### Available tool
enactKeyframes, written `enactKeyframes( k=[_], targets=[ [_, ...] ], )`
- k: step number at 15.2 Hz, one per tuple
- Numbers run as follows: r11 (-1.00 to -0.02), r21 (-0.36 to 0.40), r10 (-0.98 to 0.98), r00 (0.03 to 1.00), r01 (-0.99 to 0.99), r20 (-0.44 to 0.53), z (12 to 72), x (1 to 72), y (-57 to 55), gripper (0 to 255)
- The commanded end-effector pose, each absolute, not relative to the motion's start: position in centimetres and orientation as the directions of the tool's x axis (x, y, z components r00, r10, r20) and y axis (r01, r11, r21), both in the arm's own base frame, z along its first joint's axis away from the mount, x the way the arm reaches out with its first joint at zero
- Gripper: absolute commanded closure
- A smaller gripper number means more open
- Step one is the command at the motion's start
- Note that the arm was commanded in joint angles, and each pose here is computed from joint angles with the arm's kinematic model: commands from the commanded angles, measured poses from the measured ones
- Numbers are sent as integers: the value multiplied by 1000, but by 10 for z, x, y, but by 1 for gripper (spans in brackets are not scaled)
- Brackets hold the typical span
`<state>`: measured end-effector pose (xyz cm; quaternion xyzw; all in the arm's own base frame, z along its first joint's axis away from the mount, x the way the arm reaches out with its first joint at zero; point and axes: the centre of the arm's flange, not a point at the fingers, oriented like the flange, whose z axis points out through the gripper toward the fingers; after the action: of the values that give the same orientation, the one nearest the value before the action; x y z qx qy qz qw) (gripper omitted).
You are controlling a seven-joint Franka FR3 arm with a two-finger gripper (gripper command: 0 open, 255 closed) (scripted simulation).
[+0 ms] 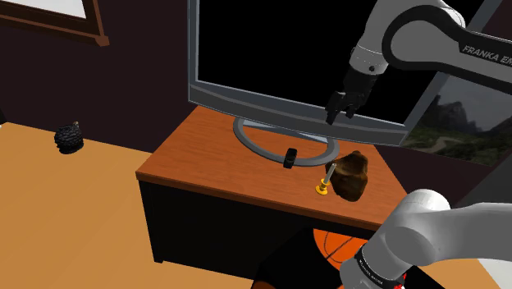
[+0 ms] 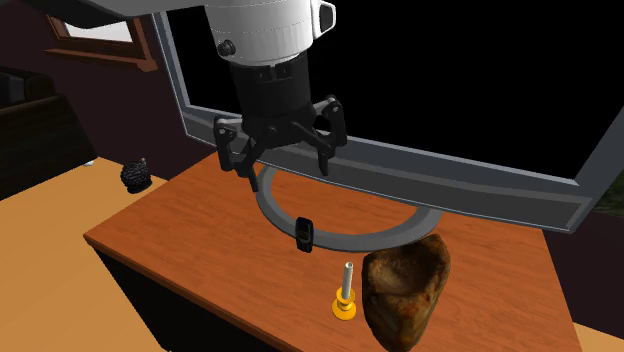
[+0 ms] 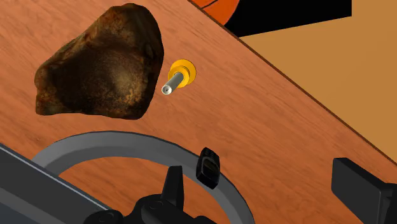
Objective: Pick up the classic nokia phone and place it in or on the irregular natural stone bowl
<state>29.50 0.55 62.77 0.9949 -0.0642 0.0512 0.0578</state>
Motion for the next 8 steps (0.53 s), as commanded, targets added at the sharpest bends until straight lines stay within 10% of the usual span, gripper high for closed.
enactKeyframes(
  k=[1,8],
  targets=[
    [-985,108,-122,987,-134,109,628,295,6,0],
    [-989,78,-114,988,-123,107,555,344,-26,0]
  ],
)
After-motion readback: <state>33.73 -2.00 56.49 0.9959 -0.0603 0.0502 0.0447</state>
